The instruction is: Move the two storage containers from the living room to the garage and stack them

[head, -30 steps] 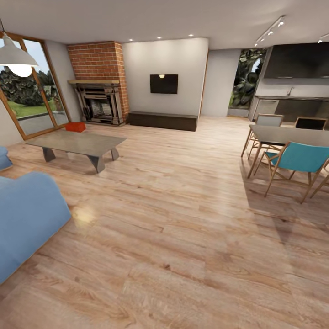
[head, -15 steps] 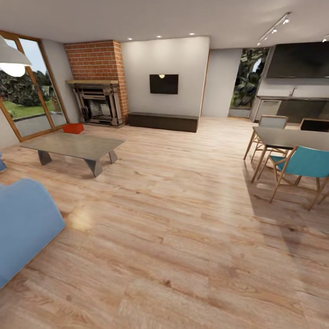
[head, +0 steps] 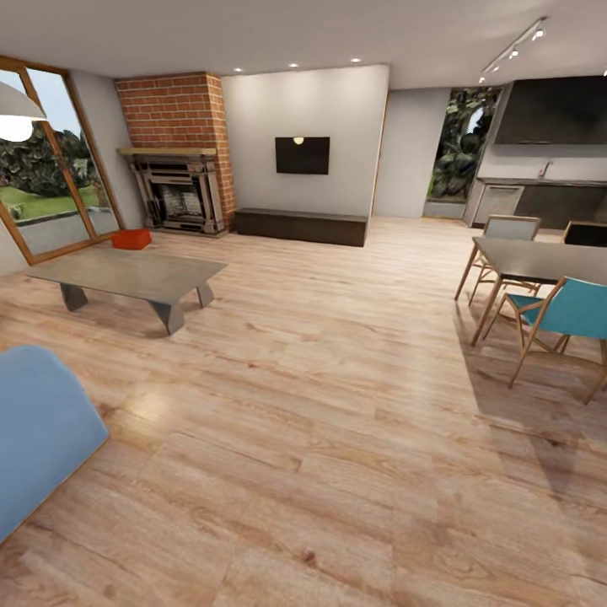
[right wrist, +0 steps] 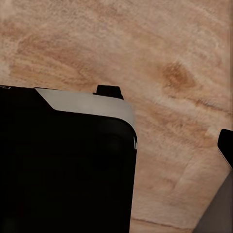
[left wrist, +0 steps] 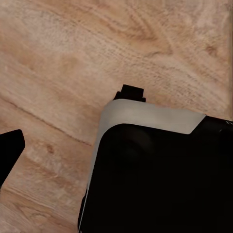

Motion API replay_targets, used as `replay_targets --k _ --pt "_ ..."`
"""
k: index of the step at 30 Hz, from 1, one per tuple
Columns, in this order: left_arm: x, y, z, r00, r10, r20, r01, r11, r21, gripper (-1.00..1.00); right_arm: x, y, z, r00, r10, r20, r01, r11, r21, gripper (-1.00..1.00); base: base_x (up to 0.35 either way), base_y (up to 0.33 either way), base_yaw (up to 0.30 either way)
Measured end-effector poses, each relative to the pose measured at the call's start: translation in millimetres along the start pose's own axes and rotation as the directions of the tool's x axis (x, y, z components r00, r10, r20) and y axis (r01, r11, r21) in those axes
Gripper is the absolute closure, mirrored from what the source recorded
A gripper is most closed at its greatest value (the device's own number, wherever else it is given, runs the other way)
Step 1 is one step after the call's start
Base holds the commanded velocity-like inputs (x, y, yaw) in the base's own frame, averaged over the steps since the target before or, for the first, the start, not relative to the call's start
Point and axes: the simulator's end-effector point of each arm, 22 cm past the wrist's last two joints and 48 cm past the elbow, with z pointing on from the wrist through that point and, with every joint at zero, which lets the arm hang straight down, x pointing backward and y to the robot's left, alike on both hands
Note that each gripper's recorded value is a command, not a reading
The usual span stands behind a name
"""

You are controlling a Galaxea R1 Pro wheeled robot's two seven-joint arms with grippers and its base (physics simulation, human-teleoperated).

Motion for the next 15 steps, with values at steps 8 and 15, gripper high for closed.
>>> replay_targets --k 8,15 --pt "0.6 0.0 0.0 1.000 0.000 -0.001 0.000 1.000 0.001 -1.00 0.5 1.2 -0.3 1.000 0.000 -0.001 0.000 1.000 -0.002 -1.00 0.322 0.000 0.000" --pt "0.4 -0.1 0.0 1.000 0.000 0.000 0.000 1.000 0.001 -1.00 2.0 0.4 -0.2 1.000 0.005 -0.004 -0.005 1.000 0.000 -1.00 0.322 0.000 0.000"
